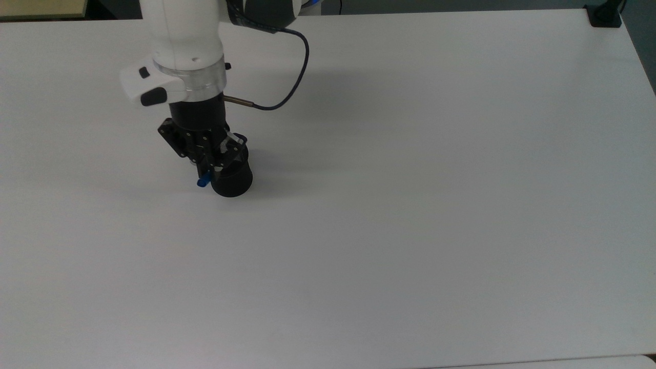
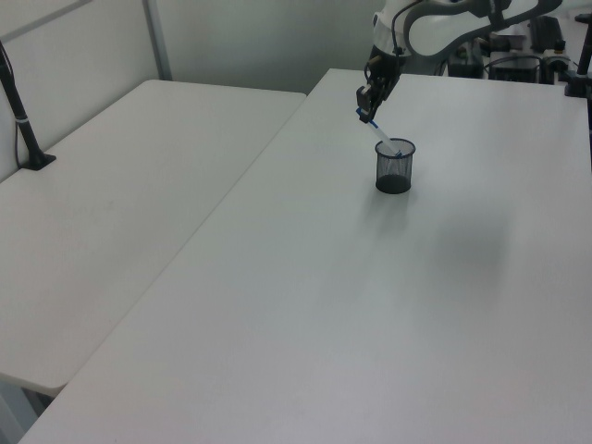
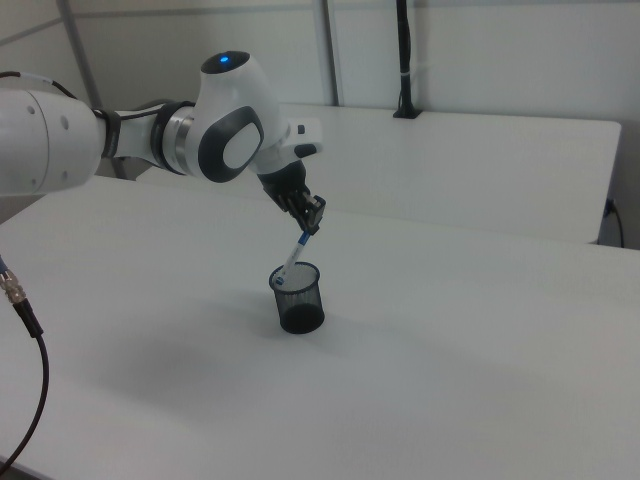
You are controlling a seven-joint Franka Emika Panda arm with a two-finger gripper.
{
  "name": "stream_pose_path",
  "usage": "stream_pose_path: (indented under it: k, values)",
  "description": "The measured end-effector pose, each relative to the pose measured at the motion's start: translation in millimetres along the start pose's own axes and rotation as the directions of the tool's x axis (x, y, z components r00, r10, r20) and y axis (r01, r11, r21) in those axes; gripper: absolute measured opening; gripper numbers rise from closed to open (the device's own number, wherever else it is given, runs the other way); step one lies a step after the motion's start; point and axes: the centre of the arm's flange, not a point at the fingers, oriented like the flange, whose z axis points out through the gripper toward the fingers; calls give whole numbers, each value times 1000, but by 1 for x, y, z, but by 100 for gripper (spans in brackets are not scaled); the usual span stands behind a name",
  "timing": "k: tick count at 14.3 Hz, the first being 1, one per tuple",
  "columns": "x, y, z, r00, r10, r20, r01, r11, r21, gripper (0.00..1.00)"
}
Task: Insert the marker
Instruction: 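Lower the marker tip-first into the mesh cup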
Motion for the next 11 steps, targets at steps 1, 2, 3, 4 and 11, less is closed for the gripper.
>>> stream_pose_path:
  k: [1,2,3,4,11]
  values:
    - [-1,-4,2,1000,0,2,0,1000,1,18]
    - [-1,-5,3,1000,0,3,0,1000,1,18]
    - [-1,-4,3,1000,1,4,-1,1000,0,18]
    - [-1,-3,3,1000,3,4,-3,1000,-1,18]
    - [-8,18,15,999,19,51,-18,1000,-19,42]
